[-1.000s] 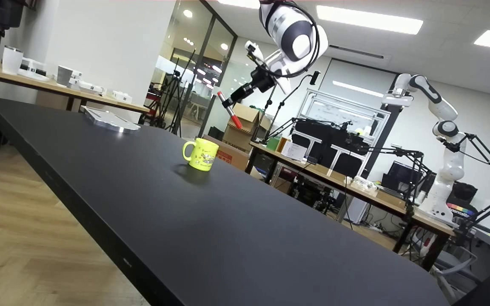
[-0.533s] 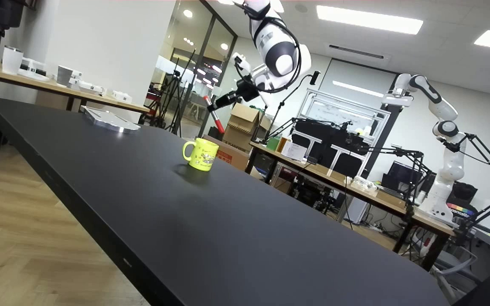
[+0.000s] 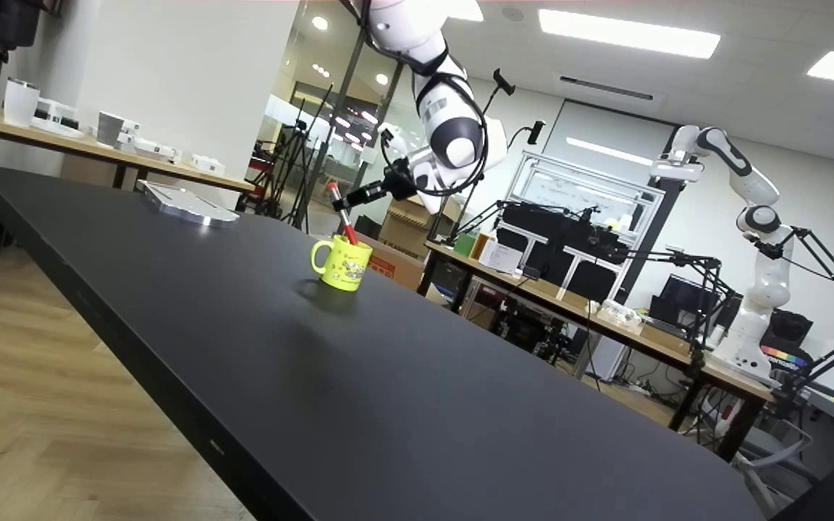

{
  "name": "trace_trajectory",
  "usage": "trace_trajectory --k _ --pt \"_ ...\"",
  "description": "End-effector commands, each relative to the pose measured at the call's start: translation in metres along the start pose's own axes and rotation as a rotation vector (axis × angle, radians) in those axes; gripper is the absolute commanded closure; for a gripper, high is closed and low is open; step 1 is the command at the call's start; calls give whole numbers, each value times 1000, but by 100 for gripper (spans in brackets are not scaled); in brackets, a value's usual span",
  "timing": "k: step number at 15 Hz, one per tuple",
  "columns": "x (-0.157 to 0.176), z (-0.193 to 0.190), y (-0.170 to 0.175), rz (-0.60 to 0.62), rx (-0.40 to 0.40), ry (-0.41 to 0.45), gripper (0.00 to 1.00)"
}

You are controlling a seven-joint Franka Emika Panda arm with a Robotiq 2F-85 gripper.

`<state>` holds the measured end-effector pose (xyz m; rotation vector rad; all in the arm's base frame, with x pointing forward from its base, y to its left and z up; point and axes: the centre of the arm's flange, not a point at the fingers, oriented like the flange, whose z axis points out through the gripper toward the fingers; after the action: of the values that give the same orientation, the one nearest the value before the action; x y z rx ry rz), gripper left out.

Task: Pick up the marker and put it in the cup

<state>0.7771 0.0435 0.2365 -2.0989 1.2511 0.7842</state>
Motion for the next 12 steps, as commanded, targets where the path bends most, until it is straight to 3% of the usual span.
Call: trace_trajectory --k 1,3,5,12 --pt "30 -2 -37 15 28 -29 95" --pt "38 1 -36 23 29 -26 95" --pt "38 2 -35 24 22 -41 54" --pt "-21 -37 -38 -70 53 -64 8"
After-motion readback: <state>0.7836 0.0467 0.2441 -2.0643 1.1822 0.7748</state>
